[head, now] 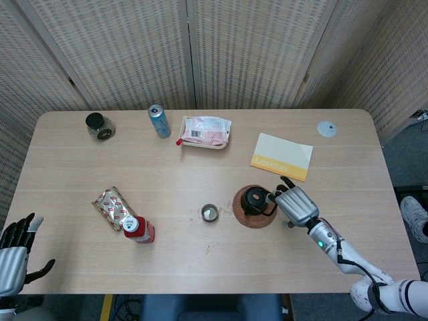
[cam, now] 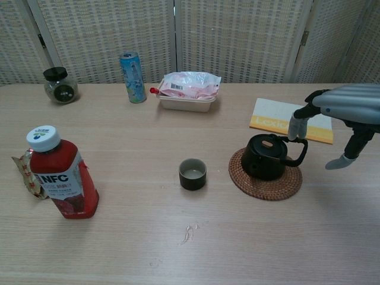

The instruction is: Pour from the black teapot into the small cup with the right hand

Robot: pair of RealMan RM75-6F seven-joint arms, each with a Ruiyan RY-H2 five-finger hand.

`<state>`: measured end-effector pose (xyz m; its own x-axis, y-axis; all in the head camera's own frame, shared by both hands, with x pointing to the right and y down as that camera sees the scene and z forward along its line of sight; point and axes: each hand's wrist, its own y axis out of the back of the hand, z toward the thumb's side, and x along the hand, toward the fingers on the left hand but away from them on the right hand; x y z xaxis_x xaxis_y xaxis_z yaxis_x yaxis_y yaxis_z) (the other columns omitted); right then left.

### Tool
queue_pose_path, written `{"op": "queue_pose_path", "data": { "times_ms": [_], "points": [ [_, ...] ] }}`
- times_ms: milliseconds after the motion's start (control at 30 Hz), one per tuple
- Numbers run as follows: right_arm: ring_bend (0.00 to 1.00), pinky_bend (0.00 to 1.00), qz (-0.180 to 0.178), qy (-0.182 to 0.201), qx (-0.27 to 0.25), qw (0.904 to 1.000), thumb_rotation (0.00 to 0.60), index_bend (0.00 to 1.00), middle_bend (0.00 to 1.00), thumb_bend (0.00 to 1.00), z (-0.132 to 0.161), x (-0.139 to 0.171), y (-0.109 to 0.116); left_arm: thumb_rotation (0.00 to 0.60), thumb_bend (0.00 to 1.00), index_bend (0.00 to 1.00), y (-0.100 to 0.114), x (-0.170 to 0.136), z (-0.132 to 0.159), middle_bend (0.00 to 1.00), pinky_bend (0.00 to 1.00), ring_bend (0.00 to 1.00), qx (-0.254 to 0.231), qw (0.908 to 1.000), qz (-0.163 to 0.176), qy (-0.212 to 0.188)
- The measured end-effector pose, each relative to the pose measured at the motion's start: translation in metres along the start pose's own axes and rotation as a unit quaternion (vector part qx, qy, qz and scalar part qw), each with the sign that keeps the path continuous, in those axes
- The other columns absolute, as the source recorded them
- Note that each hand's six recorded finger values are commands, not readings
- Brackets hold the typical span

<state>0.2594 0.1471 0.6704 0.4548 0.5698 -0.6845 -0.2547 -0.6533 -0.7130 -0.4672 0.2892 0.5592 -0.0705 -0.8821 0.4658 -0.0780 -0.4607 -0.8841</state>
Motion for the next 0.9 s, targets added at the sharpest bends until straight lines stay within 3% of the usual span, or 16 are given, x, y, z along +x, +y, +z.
{"op": "queue_pose_path", "data": {
  "times_ms": [133,900],
  "points": [
    [0.29,0.08,0.001,0.006,-0.002,1.0000,0.600,0.36,0.38,0.00,0.002,-0.002,-0.005,0.600,0.21,0.03,0.001,0.000,0.000,0.00,0.00,0.00,0.000,1.0000,0.002,0.000],
    [0.32,0.08,0.006,0.033,-0.005,0.9994,0.600,0.43,0.46,0.00,0.007,-0.016,-0.019,0.600,0.21,0.03,0.000,-0.001,0.000,0.00,0.00,0.00,0.003,1.0000,0.000,0.004]
  ]
}}
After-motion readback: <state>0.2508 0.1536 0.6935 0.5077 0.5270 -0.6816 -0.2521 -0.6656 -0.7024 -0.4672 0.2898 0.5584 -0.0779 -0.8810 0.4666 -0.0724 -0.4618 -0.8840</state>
